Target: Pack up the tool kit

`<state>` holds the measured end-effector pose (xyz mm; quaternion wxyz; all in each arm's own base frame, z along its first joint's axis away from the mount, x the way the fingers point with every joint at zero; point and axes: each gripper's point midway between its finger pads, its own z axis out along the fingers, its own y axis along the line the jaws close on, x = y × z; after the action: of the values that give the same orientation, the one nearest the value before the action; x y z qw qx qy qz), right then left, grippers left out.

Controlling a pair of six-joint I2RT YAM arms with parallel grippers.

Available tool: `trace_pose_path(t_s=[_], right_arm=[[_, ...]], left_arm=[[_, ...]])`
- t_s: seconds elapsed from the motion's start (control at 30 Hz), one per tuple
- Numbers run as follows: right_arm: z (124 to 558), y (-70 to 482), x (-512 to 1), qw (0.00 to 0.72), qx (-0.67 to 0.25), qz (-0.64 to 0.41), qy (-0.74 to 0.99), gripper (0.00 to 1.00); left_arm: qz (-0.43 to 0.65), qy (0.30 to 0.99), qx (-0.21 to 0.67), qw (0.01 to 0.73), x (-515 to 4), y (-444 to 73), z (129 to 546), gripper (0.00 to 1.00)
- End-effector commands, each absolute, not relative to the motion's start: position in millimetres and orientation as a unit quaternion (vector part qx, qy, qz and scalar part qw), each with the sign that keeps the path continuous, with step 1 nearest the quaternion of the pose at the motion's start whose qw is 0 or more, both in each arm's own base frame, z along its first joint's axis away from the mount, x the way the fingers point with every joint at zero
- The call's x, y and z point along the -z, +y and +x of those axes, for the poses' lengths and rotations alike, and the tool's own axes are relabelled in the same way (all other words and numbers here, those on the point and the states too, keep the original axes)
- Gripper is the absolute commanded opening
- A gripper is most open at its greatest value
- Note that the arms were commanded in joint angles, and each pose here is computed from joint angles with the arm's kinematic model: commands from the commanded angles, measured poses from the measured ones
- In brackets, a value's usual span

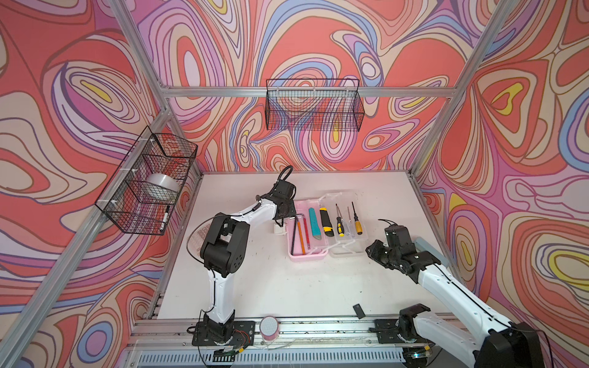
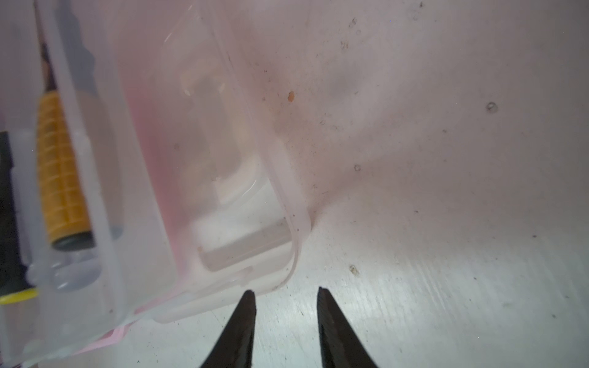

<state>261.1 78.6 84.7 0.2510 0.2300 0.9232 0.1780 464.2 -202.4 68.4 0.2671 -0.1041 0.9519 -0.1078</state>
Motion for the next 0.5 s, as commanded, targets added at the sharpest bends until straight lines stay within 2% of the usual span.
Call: trace_pose_path(t_s=[0.0, 0.47], right_arm=[[283.0, 76.3, -98.0, 0.293, -0.175, 0.220, 0.914, 0.34], [300.4, 77.6, -71.0, 0.290, -0.182, 0.224, 0.912, 0.26]], left_arm=[[-0.106, 0.956, 0.125, 0.243, -51.9, -208.2, 454.5, 0.00], [-0.101, 0.955, 0.145, 0.239, -56.1, -215.1, 454.4, 0.00]])
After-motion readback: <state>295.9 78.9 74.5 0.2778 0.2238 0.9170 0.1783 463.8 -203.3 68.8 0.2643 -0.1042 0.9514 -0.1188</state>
